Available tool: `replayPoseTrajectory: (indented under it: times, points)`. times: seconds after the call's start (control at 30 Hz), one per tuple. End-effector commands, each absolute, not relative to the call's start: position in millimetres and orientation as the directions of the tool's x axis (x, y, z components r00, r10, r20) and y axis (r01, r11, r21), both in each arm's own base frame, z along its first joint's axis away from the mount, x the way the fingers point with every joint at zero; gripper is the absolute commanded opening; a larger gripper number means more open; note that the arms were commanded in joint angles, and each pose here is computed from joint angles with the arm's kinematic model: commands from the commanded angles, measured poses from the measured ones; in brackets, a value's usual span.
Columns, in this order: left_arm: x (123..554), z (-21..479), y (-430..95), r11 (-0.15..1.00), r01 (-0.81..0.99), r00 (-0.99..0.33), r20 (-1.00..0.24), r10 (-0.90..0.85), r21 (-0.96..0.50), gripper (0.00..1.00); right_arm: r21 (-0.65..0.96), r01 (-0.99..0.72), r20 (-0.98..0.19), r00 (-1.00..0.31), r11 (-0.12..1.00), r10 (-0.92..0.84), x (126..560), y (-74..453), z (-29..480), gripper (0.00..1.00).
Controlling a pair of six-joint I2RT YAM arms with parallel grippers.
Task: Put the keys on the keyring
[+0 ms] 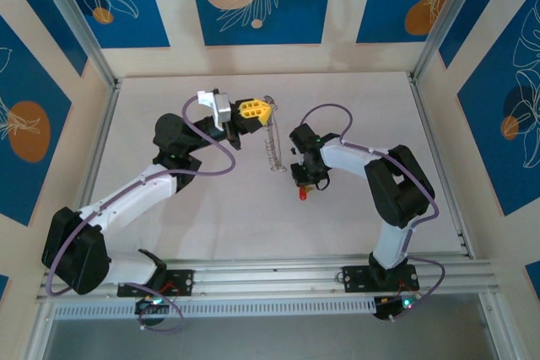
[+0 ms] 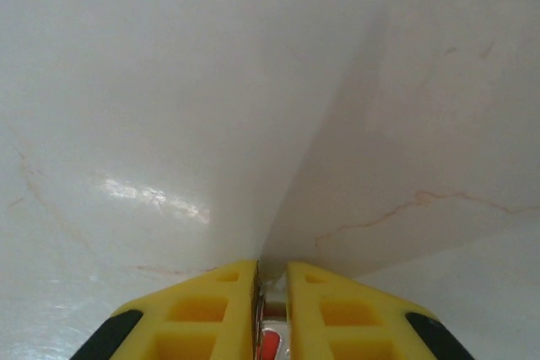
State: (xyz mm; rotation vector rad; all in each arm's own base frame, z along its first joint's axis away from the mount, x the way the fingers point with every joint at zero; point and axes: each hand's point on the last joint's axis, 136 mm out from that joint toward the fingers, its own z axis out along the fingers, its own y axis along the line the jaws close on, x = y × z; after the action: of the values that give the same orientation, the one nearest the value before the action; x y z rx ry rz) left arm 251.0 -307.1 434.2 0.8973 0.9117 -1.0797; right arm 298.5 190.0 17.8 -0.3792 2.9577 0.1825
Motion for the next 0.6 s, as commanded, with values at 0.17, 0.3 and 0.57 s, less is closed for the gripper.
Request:
replayPoseTrajectory:
  times: [0.17, 0.3, 0.57]
  points:
    - [238.0, 451.7, -302.0, 0.233, 0.950, 0.281, -0.892, -0.355, 0.206, 0.00, 0.080, -0.251, -0.177, -0.956, 0.965, -0.234, 294.4, 183.8, 31.6, 0.18]
    - [238.0, 452.0, -302.0, 0.234, 0.950, 0.280, -0.891, -0.356, 0.205, 0.00, 0.080, -0.252, -0.178, -0.956, 0.964, -0.235, 294.4, 183.9, 32.3, 0.18]
    - [237.4, 451.5, -301.7, 0.233, 0.951, 0.279, -0.892, -0.357, 0.204, 0.00, 0.089, -0.254, -0.173, -0.956, 0.963, -0.236, 294.3, 185.8, 30.0, 0.17]
